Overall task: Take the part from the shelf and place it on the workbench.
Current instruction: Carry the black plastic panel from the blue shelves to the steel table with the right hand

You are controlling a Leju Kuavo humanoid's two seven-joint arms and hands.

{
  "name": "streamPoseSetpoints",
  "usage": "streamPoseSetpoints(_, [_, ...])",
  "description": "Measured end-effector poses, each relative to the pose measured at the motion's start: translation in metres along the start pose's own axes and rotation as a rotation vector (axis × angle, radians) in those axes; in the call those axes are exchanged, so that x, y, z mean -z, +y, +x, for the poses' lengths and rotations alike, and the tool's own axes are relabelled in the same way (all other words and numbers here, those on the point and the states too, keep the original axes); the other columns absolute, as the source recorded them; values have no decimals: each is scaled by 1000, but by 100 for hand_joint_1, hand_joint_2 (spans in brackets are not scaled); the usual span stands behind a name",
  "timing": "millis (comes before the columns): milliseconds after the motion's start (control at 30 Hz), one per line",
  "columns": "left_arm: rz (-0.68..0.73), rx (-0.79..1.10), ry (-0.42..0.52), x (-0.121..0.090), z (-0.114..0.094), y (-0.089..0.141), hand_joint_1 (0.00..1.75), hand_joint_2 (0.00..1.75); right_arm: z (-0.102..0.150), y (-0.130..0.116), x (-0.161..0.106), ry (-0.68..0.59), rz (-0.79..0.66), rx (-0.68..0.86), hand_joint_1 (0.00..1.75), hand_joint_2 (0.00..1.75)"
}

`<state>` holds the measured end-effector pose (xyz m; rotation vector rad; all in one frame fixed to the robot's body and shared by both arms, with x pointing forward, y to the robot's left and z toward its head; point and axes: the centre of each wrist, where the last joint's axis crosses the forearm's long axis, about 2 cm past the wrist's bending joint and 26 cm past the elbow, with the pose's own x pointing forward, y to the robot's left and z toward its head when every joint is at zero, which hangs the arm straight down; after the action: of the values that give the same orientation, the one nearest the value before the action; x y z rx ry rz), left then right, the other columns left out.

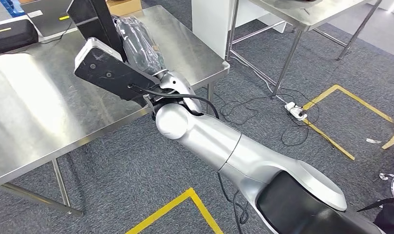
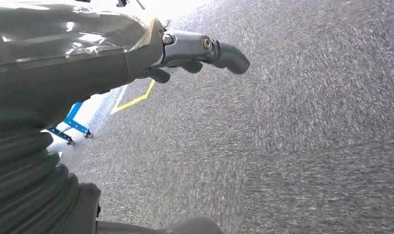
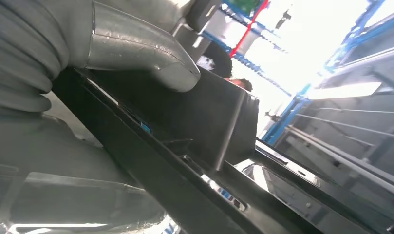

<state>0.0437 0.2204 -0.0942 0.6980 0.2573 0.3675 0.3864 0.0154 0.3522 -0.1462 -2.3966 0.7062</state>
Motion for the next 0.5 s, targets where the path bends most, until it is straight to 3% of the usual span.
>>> streamPoseSetpoints(500, [41,99,-20,-2,4,0,0,175,1,3,-2,-19,8,2,175,175])
